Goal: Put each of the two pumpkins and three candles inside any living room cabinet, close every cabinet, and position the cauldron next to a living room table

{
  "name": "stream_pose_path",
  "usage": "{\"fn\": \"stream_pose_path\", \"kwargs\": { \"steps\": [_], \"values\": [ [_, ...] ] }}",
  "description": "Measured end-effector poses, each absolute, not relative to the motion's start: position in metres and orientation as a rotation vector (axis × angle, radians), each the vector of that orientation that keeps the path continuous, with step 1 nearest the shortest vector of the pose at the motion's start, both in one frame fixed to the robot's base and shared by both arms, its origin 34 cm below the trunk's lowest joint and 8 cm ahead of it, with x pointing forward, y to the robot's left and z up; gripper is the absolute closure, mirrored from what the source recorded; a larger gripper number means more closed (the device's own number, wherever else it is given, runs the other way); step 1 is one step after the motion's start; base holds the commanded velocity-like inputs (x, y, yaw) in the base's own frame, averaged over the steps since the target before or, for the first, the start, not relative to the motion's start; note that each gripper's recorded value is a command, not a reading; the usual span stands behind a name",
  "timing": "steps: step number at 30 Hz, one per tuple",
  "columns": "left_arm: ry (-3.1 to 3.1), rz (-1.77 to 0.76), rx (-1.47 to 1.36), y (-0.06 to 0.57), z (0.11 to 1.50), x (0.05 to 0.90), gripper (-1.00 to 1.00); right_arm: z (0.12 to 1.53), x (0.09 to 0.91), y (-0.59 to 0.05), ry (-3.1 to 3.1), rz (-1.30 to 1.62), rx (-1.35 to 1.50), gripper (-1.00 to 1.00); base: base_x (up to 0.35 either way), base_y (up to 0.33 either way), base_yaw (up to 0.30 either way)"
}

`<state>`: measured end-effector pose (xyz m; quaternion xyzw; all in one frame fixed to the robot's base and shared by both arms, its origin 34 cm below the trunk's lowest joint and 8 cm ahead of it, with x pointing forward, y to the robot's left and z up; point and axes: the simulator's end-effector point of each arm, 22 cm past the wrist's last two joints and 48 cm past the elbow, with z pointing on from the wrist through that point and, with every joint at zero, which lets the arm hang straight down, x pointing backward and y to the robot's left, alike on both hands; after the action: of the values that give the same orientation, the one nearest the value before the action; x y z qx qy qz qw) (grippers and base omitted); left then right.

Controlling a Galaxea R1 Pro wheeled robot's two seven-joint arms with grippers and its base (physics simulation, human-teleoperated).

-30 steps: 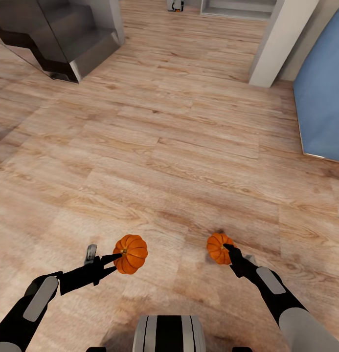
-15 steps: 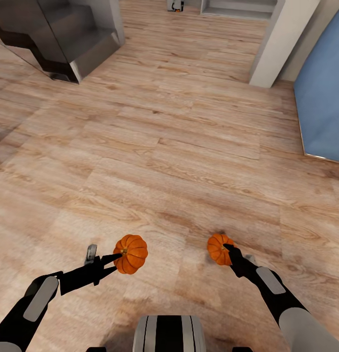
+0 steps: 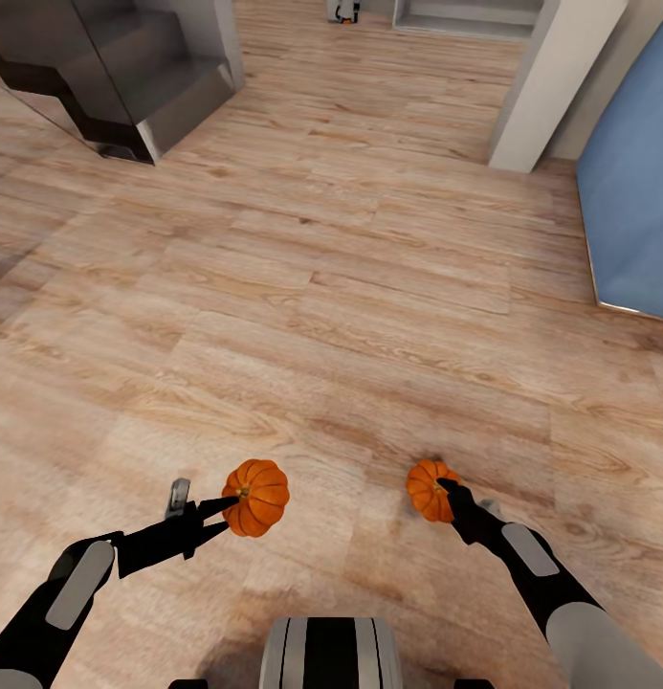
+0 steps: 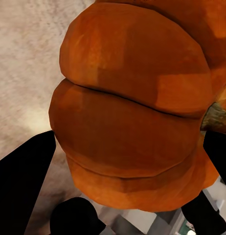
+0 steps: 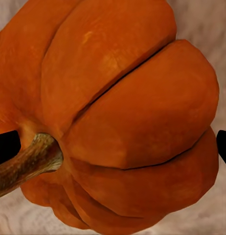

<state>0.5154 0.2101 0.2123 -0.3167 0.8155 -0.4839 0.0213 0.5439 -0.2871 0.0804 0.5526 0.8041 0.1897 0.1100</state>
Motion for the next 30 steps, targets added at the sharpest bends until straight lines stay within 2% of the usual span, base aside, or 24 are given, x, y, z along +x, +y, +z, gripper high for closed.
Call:
{"fn": "stream_pose_path", "kwargs": {
  "steps": [10,11,30],
  "values": [
    [2.529,-1.501,-0.981,0.2091,0.2122,0.5151,1.00,0.0807,0.5438,-0.2920,2.359,0.552,1.626,-1.00,0.041,0.015,0.000],
    [2.531,-1.500,-0.980,0.2091,0.2119,0.5149,1.00,0.0807,0.5437,-0.2923,2.359,0.552,1.626,1.00,0.015,0.005,0.000],
    [2.529,-1.503,-0.981,0.2087,0.2121,0.5151,1.00,0.0809,0.5445,-0.2884,2.353,0.565,1.632,1.00,0.001,0.000,0.000]
  ]
}}
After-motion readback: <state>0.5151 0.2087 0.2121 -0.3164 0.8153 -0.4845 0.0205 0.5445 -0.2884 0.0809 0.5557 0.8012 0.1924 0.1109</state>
